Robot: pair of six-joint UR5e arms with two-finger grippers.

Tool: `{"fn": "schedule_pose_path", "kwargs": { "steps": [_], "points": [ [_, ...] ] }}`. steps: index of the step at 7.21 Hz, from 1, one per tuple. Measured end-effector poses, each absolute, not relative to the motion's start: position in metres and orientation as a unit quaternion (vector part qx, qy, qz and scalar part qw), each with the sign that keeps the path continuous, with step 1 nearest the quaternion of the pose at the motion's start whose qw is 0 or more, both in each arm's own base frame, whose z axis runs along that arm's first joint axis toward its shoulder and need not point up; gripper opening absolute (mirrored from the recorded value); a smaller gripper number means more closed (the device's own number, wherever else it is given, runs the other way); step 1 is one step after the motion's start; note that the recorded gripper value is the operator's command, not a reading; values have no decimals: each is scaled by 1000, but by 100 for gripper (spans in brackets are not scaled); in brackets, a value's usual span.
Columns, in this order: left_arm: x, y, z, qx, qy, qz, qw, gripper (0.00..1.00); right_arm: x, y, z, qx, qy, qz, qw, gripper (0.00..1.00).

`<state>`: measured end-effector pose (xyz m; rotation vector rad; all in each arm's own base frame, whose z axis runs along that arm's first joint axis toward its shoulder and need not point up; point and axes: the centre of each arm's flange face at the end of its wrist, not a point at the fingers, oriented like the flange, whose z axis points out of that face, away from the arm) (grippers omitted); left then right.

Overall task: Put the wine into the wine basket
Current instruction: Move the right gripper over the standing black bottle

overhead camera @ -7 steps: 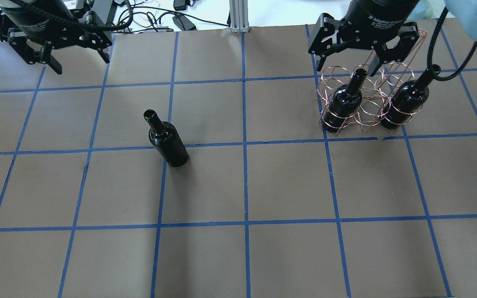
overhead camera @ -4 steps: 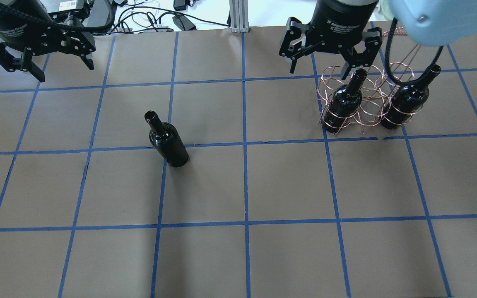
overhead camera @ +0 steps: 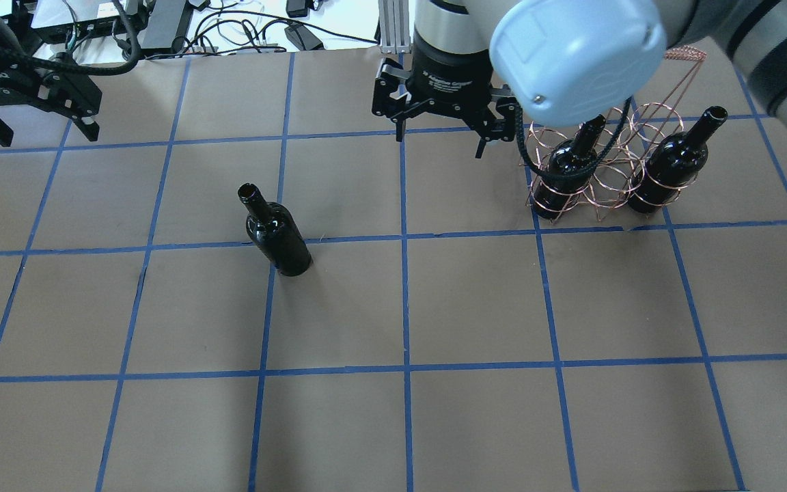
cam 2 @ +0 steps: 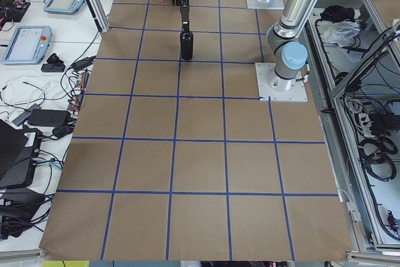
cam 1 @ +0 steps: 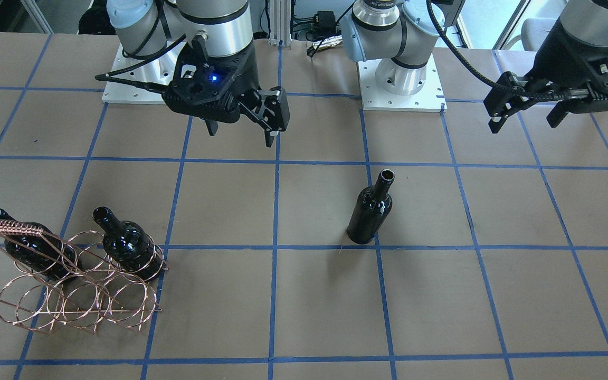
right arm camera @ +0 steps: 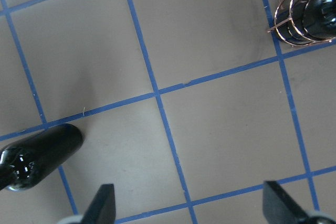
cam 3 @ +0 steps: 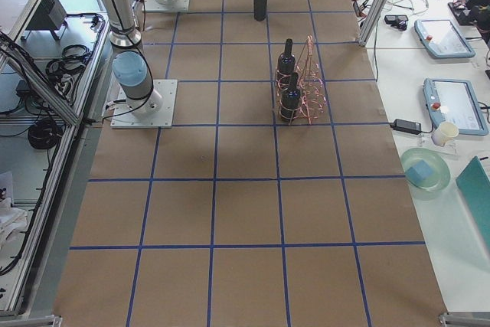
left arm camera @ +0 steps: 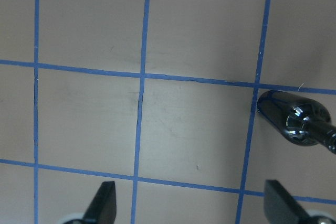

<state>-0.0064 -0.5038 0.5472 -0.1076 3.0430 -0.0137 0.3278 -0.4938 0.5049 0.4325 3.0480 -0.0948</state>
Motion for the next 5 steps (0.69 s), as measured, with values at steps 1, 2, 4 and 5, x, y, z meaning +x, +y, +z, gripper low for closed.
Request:
{"fn": "schedule_pose_path", "kwargs": {
  "steps": [1,2,4,5],
  "points": [
    [7,-503,548,-25,998,-3,49,100,360,-495,503,144,988,-35,31,100],
    [17,-502,549,-20,999,-1,50,100,402,-494,493,137,989,-39,23,100],
    [26,-498,553,-20,998,-2,54,100,475,-480,469,115,992,-56,20,100],
    [30,-496,555,-23,998,-3,55,100,505,-468,451,104,993,-60,17,100]
  ]
}}
